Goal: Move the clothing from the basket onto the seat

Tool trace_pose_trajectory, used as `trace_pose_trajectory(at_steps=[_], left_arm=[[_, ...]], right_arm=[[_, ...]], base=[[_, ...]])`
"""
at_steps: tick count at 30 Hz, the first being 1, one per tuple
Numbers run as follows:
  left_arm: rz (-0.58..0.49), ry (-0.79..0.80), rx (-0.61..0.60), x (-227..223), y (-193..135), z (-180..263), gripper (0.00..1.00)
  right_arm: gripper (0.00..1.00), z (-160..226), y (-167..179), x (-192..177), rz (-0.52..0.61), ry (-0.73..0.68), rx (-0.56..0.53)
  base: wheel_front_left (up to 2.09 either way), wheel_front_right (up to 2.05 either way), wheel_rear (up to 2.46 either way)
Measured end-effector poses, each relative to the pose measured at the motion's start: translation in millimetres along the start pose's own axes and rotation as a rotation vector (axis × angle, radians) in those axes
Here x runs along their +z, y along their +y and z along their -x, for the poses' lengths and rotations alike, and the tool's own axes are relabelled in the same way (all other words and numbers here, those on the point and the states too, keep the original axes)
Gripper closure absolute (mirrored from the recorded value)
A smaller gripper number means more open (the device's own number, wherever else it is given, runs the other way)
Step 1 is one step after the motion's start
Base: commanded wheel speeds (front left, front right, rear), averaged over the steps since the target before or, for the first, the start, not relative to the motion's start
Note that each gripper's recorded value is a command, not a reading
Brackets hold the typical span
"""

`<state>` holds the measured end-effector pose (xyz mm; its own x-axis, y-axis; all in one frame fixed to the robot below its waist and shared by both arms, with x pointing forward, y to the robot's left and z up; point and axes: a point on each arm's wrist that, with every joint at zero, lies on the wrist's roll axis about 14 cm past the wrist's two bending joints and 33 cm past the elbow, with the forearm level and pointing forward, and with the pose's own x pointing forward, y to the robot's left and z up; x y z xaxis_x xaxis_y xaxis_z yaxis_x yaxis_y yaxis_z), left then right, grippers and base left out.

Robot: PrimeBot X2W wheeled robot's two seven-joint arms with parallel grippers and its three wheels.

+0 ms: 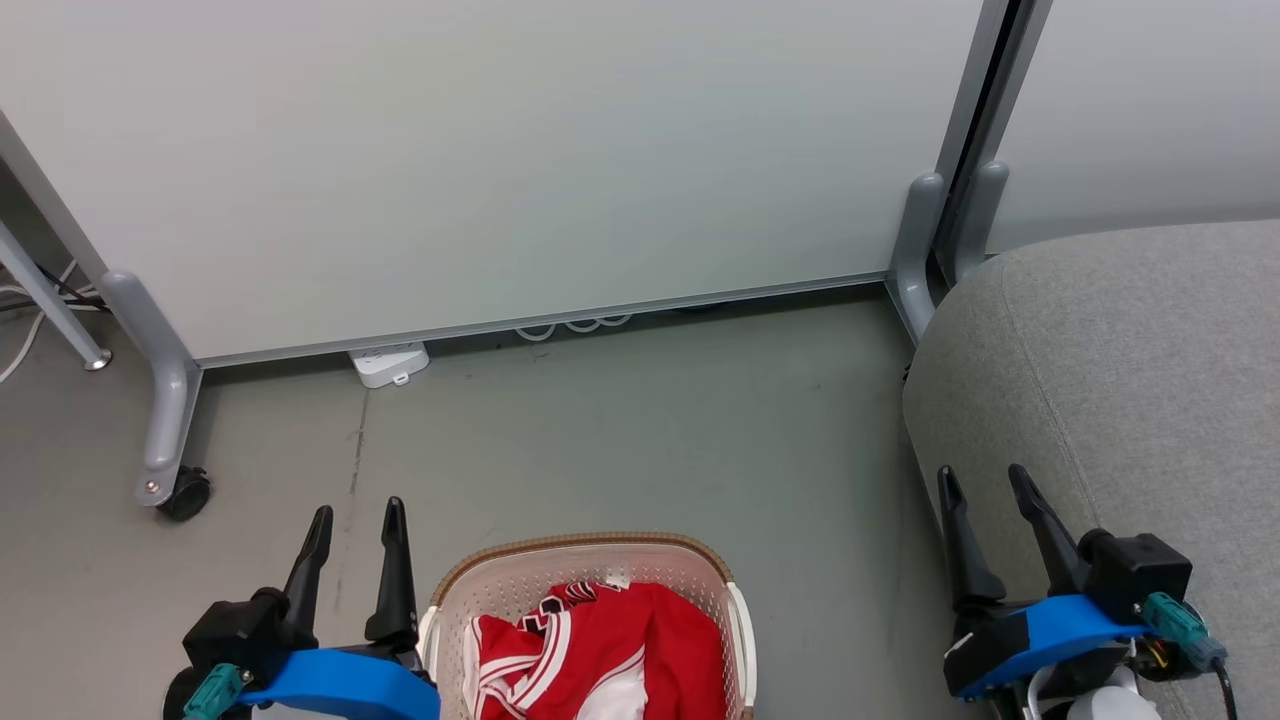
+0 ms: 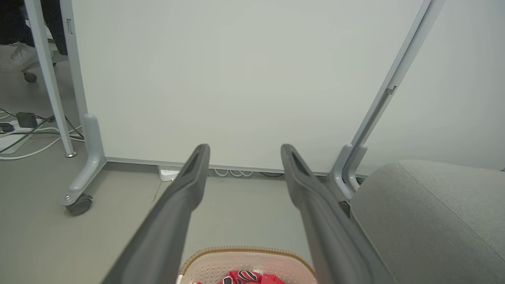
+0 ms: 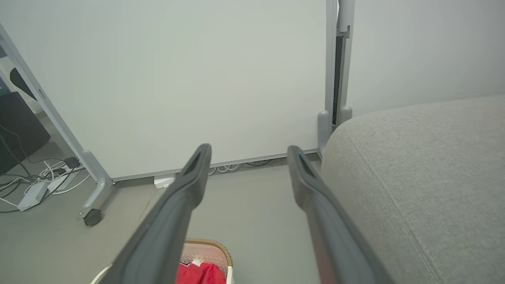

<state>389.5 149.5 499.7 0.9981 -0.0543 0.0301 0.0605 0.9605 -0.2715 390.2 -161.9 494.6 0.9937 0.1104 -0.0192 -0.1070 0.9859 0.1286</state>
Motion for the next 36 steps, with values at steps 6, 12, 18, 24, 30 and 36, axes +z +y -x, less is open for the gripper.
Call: trace_pose_trajectory(at_steps=[6,12,18,24,30,36], left_arm=[[-0.041,-0.008,-0.010,0.5,-1.8,0.7,0.00],[-0.059,-0.008,-0.016,-1.0,-2.9,1.4,0.00],[-0.088,-0.011,-0.027,-1.8,-5.7,1.3,0.00],[-0.098,-0.013,-0.033,-2.1,-7.2,0.7,0.00],[-0.099,-0.012,-0.034,-2.3,-7.5,0.6,0.00],[-0.099,-0.006,-0.032,-4.6,-6.9,0.0,0.00]], right_arm=[[0.00,-1.4,2.3,1.6,0.038,-0.007,0.011],[0.00,-1.6,4.7,1.4,0.078,-0.010,0.022],[0.00,-2.1,5.0,2.2,0.117,-0.016,0.027],[0.00,-1.8,4.3,1.8,0.126,-0.015,0.026],[0.00,-1.9,4.0,1.9,0.126,-0.016,0.025],[0.00,-3.1,4.1,0.1,0.125,-0.011,0.026]], base=[[0.00,0.00,0.00],[0.00,0.00,0.00],[0.00,0.00,0.00],[0.00,0.00,0.00],[0.00,0.00,0.00],[0.00,0.00,0.00]])
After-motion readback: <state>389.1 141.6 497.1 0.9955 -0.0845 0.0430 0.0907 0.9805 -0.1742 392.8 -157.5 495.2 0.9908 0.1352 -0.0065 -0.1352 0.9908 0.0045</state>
